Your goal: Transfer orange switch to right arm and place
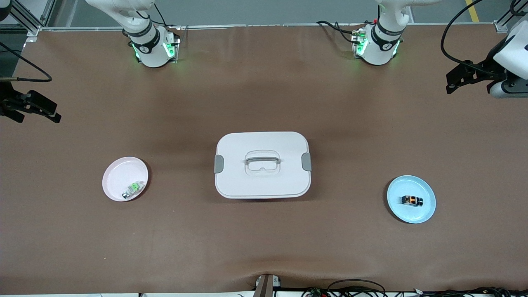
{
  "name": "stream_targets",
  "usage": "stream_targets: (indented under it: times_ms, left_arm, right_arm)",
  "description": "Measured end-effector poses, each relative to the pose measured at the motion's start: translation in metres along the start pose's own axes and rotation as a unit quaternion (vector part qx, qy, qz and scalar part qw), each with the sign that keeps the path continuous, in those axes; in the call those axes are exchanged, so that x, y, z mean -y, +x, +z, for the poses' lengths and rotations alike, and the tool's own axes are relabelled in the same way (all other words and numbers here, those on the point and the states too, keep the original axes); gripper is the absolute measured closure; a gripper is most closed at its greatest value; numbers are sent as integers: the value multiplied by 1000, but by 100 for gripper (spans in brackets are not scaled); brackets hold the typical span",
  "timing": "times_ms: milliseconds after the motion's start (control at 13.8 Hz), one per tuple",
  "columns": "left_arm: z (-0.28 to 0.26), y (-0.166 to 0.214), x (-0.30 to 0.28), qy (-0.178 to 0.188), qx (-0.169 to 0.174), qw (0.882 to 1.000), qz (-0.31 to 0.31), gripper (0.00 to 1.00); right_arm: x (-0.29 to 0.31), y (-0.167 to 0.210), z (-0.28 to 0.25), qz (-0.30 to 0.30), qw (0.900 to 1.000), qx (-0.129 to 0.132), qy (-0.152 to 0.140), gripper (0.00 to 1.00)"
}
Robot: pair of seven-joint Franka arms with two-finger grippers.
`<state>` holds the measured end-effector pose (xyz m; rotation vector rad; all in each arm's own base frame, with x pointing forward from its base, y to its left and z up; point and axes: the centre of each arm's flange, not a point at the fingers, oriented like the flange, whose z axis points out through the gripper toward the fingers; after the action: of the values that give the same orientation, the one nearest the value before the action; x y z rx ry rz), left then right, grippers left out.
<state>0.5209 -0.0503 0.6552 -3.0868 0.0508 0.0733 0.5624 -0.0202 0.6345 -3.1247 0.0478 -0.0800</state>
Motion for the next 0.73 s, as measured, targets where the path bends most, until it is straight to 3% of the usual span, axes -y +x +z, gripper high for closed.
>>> stream_targets:
  times_ms: [726]
  left_arm:
    - [14,10,6,-1,12,1000,-6,0]
  right_arm:
    - [0,0,0,0,1000,0,0,0]
